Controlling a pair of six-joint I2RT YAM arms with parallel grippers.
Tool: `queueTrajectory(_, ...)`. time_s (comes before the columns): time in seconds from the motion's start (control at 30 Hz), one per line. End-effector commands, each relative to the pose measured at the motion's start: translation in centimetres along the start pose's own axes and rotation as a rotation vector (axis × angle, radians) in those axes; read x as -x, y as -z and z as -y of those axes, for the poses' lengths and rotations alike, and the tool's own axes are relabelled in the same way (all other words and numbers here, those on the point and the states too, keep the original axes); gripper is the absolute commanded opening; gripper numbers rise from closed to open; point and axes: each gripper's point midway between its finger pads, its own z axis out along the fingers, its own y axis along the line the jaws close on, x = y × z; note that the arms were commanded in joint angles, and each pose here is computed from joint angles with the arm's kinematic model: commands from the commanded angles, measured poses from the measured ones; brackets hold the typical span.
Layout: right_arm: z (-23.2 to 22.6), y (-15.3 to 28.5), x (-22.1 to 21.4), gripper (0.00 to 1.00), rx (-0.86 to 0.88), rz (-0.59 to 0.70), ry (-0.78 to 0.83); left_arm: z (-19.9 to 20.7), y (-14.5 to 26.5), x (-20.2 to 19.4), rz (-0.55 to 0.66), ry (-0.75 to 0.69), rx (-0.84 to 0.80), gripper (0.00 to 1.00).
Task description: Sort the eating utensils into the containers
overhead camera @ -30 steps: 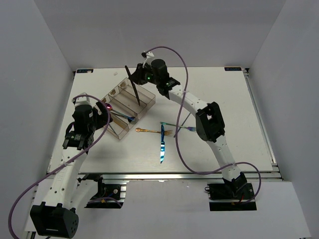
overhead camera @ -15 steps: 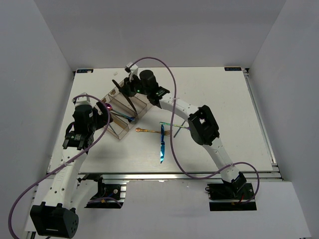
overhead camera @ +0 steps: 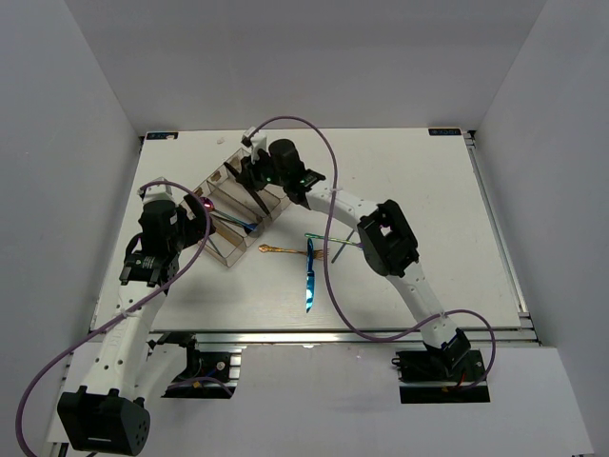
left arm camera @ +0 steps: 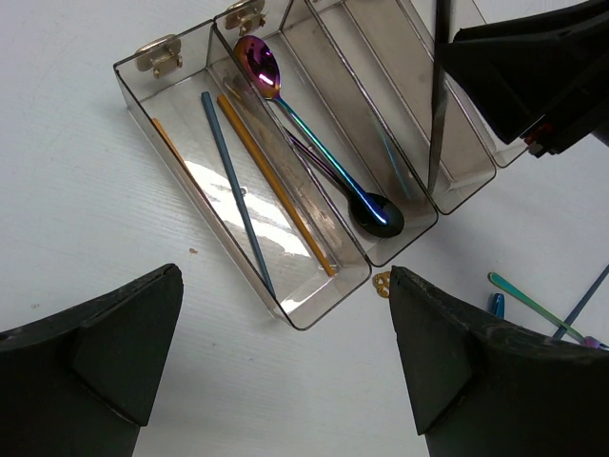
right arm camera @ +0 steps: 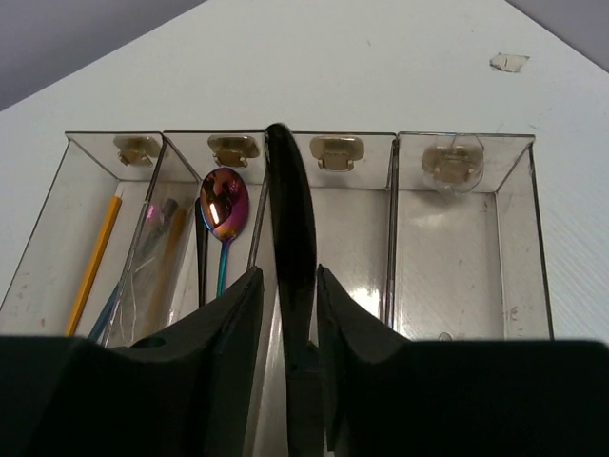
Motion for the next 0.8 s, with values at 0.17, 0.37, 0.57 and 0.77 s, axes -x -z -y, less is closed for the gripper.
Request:
queueTrajectory(0.17, -2.0, 4.0, 8.5, 0.52, 0.006, 0.134, 0.082, 0.1, 0.3, 0.1, 0.011, -0.006, -0.011, 0.98)
queueTrajectory(0.37, -1.5, 10.3, 13.3, 0.89, -0.240, 0.184, 0.035, 0.0, 0.3, 0.2, 0.016, -0.006, 0.000, 0.98)
queueTrajectory(0.57, 1.6, 17.6, 6.2, 0.89, -0.704, -0.098, -0.307, -0.2, 0.1, 0.2, 0.013, -0.005, 0.011, 0.98)
queueTrajectory(0.77, -2.3, 21.8, -2.5, 0.89, -0.831, -0.259, -0.349, -0.2, 0.2, 0.2, 0.016, -0.005, 0.010, 0.98)
